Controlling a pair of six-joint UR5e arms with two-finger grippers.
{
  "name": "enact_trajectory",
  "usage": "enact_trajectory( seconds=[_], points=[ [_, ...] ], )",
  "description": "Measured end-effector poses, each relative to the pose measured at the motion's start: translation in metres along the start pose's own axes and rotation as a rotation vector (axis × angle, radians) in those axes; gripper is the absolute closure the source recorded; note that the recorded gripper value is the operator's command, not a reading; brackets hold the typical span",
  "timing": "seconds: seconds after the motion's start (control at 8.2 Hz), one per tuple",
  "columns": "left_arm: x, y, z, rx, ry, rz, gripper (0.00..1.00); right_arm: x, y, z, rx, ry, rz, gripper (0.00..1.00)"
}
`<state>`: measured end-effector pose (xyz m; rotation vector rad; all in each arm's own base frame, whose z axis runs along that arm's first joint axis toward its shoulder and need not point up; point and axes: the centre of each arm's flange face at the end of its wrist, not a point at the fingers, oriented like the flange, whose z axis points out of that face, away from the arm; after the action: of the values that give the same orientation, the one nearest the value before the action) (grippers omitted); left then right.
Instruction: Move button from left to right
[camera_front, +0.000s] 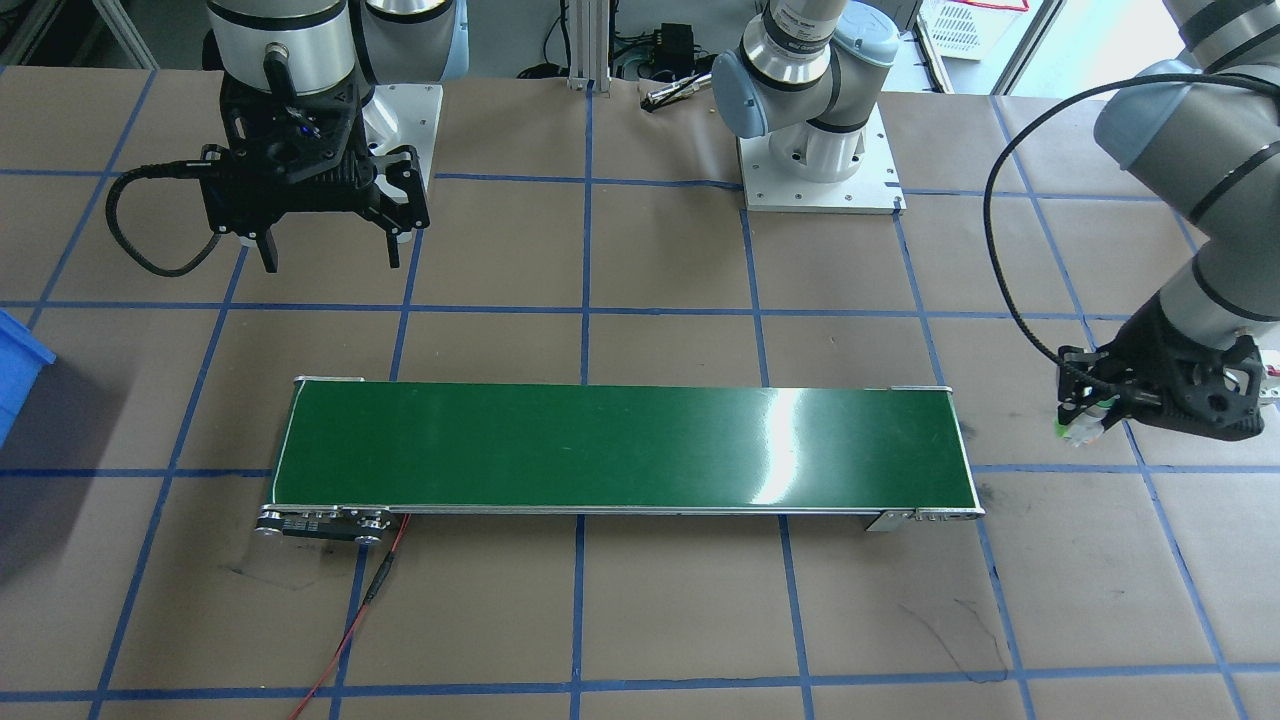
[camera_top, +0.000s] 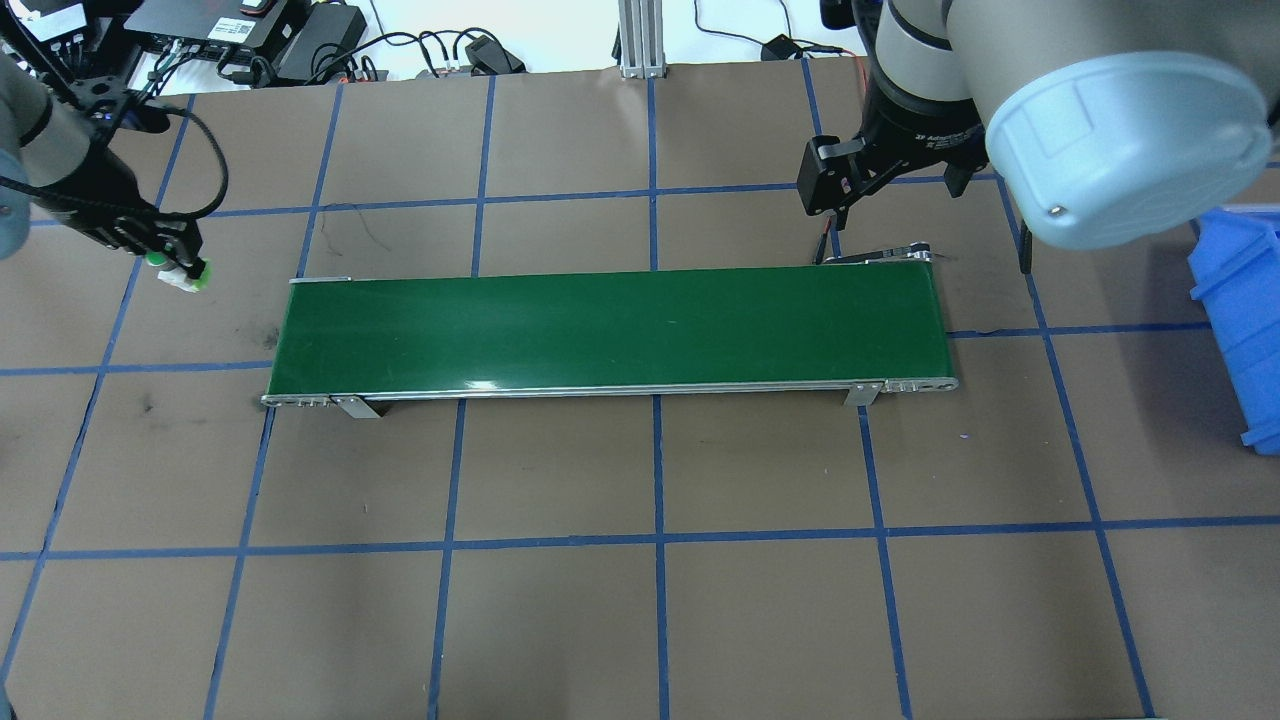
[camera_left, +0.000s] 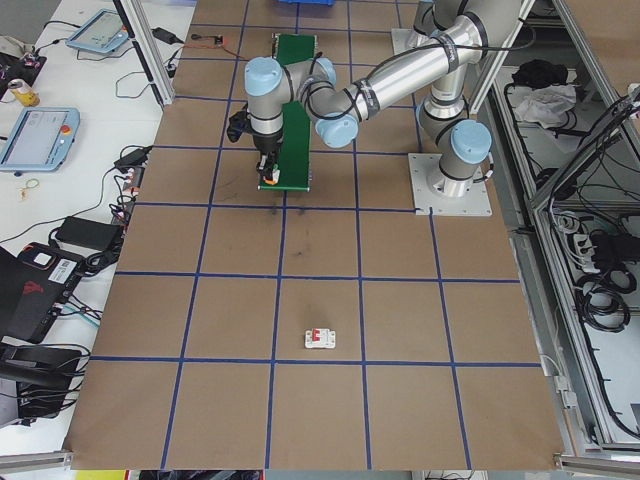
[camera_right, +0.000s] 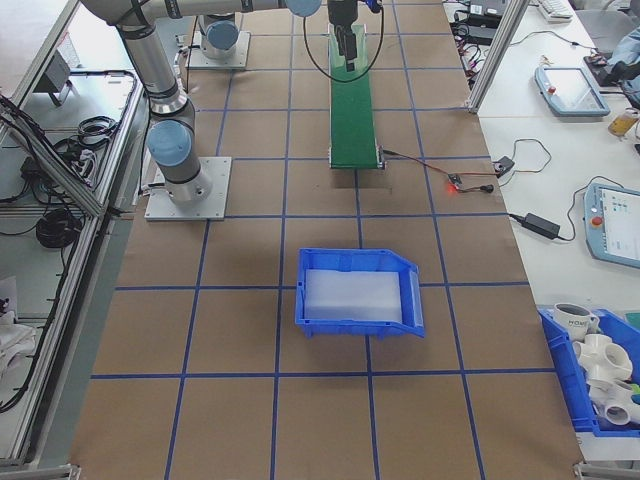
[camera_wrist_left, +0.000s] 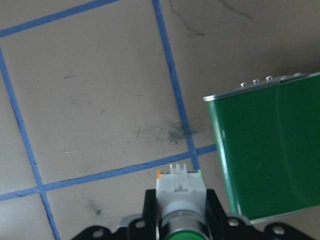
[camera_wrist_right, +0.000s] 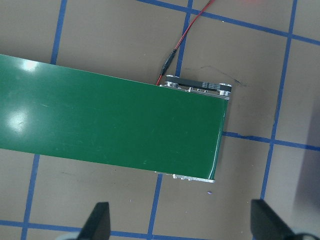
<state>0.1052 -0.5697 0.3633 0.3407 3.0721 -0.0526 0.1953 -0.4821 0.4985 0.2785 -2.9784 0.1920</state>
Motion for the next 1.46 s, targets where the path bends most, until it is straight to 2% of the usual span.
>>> enact_trajectory(
  seconds=[0.24,0.37,0.73,1.1,1.22,1.34,1.46],
  points=[
    [0.057,-0.023,0.007,-0.014,0.024,-0.101,1.00,0.000,-0.001,0.000,0.002,-0.003,0.001,0.00],
    [0.070,-0.030,0.018,-0.030,0.037,-0.137,1.00,-0.002,-0.001,0.001,0.004,-0.018,0.001,0.00],
    [0.076,-0.041,0.057,-0.085,0.052,-0.154,1.00,-0.013,-0.004,0.002,0.010,-0.125,0.000,0.00],
    [0.074,-0.047,0.079,-0.101,0.056,-0.150,1.00,-0.014,-0.005,0.003,0.008,-0.140,0.008,0.00],
    [0.074,-0.046,0.084,-0.110,0.060,-0.150,0.43,-0.014,-0.005,0.004,0.007,-0.137,0.014,0.00],
    [0.076,-0.044,0.089,-0.119,0.063,-0.151,0.00,-0.014,-0.005,0.004,0.007,-0.137,0.016,0.00],
    [0.077,-0.042,0.091,-0.125,0.064,-0.154,0.00,-0.015,-0.005,0.004,0.006,-0.142,0.015,0.00]
  ],
)
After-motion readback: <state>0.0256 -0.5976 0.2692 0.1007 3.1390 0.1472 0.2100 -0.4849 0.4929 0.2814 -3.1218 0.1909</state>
